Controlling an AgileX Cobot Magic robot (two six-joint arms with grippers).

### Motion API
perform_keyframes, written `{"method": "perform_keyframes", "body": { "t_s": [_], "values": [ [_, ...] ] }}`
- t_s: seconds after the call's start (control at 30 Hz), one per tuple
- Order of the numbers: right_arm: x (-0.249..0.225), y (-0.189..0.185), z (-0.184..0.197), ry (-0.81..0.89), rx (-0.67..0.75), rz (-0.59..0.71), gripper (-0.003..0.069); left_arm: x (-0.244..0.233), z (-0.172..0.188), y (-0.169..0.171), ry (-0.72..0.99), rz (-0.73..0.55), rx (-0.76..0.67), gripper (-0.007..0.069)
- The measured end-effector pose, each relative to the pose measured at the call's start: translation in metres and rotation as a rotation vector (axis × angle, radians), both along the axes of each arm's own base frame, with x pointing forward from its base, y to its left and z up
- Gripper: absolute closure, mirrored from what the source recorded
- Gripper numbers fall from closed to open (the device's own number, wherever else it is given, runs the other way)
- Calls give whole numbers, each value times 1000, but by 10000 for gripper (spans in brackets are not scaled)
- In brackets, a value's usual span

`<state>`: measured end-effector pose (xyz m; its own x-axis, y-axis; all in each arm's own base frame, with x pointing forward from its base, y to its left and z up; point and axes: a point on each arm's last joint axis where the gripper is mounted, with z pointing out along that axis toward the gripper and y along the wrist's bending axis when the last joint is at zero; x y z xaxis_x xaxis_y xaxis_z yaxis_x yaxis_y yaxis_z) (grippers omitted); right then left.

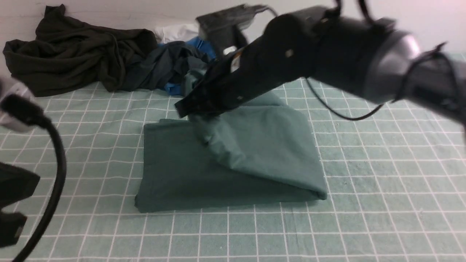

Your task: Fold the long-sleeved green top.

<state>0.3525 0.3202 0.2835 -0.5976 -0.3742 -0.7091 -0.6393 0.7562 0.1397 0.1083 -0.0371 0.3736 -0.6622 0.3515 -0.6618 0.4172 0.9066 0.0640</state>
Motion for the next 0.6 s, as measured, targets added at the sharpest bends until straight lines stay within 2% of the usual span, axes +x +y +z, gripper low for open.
{"method": "perform_keyframes", "body": {
  "t_s": [0.1,0.13,0.17,0.27,0.33,0.47,0.53,0.57,0.6],
  "values": [
    [11,20,-21,36,12,8,557,-16,-14,7,-9,26,7,629],
    [14,25,-24,58,23,15,498,-24,-22,11,-11,40,17,629],
    [15,27,-23,66,28,18,471,-29,-25,14,-27,52,18,629],
    [14,28,-2,71,36,39,337,-48,-41,24,-102,106,7,629],
    [8,24,25,53,22,70,277,-61,-47,31,-202,149,-26,629],
    [-12,3,77,-14,-45,126,254,-76,-56,41,-347,193,-48,629],
    [-28,-16,107,-51,-91,135,290,-82,-61,44,-409,202,-57,629],
    [-29,-16,106,-46,-96,137,290,-83,-61,44,-413,202,-57,629],
    [-41,-30,123,-64,-125,142,335,-87,-63,46,-444,205,-68,629]
  ]
}}
